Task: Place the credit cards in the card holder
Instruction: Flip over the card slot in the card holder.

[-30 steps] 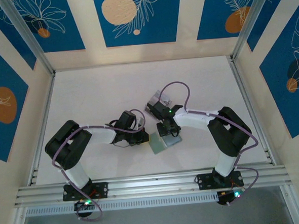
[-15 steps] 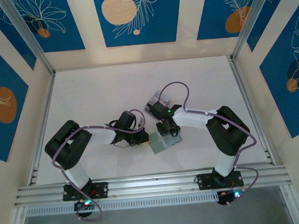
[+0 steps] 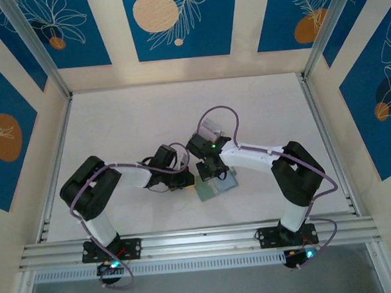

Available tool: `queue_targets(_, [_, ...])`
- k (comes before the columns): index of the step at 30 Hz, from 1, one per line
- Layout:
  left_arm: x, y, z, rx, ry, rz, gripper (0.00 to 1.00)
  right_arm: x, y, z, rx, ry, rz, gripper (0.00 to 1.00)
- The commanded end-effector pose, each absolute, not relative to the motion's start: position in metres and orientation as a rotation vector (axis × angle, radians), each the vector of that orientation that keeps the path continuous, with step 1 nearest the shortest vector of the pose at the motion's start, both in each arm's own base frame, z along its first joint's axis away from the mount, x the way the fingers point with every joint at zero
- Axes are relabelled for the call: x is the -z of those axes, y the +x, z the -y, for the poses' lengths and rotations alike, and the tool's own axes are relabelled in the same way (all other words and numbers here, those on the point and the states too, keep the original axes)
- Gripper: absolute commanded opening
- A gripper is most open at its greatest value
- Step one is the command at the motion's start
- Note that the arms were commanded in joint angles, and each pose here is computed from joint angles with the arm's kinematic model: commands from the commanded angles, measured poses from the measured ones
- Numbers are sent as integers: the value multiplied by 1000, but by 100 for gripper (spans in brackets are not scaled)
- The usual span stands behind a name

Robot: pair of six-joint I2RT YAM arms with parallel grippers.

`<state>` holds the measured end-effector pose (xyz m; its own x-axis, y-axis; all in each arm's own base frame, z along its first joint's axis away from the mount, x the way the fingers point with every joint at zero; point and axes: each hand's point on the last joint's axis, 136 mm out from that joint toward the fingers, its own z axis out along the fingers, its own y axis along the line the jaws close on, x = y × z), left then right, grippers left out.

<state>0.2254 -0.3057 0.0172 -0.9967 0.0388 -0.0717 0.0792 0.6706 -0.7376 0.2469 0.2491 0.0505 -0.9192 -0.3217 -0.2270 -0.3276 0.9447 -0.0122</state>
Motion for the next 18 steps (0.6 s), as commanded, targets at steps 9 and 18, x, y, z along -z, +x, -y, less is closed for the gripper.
queue_targets(9, [42, 186, 277, 1061, 21, -3057, 0, -44, 215, -282, -360, -473, -3069, 30])
queue_targets(18, [47, 184, 280, 1125, -27, -3054, 0, -69, 193, -296, -805, -363, -3092, 47])
